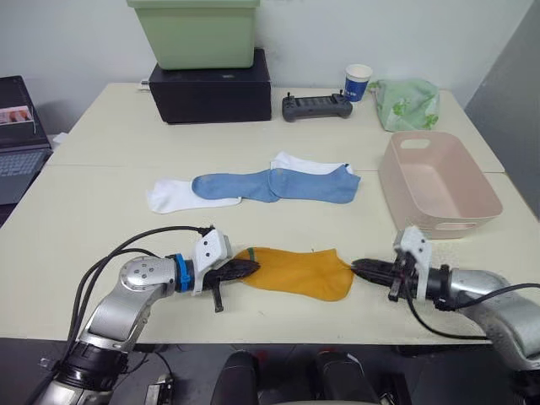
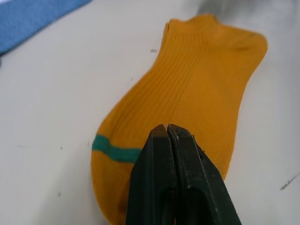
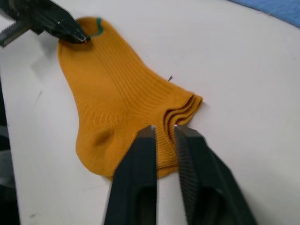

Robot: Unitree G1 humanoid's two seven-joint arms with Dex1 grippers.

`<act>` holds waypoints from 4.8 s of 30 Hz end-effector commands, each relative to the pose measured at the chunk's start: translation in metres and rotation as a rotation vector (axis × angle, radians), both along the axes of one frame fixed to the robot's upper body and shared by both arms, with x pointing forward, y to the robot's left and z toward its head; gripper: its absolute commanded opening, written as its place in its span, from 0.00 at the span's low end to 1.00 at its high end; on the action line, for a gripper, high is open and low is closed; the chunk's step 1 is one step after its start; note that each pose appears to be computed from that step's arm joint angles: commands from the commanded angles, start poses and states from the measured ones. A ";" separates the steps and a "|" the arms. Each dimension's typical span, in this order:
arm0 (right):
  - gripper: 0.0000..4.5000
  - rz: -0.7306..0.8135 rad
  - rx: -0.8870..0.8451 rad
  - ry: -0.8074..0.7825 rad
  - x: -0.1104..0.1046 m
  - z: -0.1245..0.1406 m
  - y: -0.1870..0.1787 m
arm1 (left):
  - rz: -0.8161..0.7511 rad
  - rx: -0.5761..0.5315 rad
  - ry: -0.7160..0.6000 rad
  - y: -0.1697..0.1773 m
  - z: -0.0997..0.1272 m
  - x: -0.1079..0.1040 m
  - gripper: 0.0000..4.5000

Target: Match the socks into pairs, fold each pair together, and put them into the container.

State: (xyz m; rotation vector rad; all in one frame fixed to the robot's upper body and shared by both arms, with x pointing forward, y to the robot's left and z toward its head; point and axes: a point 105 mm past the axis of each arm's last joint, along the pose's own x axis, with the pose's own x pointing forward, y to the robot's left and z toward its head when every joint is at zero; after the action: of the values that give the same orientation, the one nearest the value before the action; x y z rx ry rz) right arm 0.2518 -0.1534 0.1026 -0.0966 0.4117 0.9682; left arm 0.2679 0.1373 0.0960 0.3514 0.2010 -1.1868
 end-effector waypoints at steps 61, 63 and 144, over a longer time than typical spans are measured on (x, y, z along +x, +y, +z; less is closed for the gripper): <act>0.00 0.311 0.314 0.298 0.008 0.052 0.048 | -0.148 0.055 0.079 -0.078 -0.039 0.013 0.01; 0.00 0.294 0.319 0.300 0.012 0.045 0.061 | -0.143 0.042 0.074 -0.076 -0.036 0.014 0.01; 0.93 0.017 0.322 0.719 0.016 -0.015 0.115 | -0.064 0.104 -0.030 -0.010 -0.019 0.016 0.00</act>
State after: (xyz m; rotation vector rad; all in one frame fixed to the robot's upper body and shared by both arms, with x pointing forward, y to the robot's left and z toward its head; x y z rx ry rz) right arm 0.2702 -0.0427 0.0919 0.5393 0.8671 1.0561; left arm 0.2848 0.1231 0.0821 0.4601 0.1996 -1.2422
